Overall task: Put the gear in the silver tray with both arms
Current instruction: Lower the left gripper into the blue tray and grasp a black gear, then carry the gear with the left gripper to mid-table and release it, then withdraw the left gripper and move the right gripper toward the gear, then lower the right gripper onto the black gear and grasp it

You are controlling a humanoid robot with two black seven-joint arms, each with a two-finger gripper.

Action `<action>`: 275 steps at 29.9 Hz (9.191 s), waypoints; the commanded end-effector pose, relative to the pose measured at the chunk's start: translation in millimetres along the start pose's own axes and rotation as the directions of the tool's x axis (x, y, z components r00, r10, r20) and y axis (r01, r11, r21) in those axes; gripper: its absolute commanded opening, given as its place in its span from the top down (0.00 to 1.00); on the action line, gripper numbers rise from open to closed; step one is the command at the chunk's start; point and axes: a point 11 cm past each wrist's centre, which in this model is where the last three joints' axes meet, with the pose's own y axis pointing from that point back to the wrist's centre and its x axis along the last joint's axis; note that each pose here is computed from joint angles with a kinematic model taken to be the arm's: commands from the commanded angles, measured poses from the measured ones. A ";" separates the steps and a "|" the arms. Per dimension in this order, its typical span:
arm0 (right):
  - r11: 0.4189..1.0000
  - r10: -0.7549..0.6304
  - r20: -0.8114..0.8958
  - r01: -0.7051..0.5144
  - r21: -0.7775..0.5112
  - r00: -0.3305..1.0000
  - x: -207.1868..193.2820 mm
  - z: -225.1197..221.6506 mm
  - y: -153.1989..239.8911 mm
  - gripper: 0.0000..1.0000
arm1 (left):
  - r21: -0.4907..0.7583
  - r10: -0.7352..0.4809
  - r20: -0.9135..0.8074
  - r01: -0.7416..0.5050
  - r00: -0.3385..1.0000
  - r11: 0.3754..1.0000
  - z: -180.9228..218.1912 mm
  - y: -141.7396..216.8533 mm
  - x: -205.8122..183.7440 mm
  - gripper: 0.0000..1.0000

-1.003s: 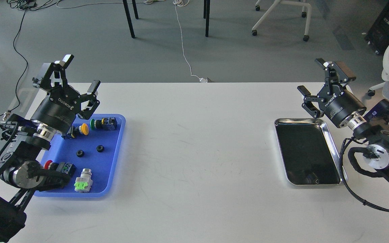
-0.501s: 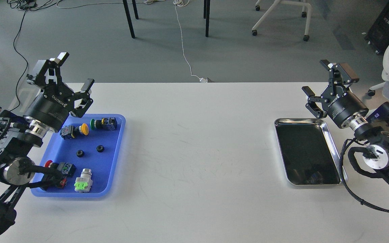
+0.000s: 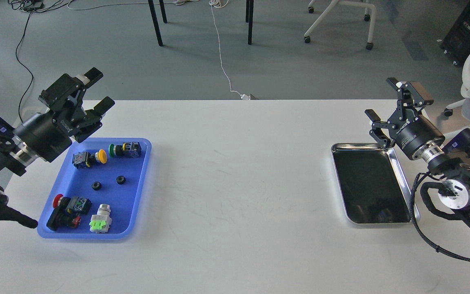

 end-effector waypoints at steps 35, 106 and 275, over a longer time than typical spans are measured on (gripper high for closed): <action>1.000 0.014 -0.004 -0.014 -0.002 1.000 6.4 -0.8 5.7 0.01 | 0.802 -0.822 0.417 0.270 0.388 0.534 -137.3 36.7 -9.8 0.20; 0.977 0.204 0.127 -0.211 0.039 0.971 89.4 -4.0 45.6 0.01 | 0.509 -0.611 0.790 0.618 -0.058 0.599 40.2 -169.5 -154.0 0.86; 0.222 -0.513 -0.299 0.212 -0.952 -0.805 -234.9 103.5 -29.8 0.72 | -0.156 0.166 -0.578 -0.308 0.799 0.939 -20.3 -58.7 -61.8 0.02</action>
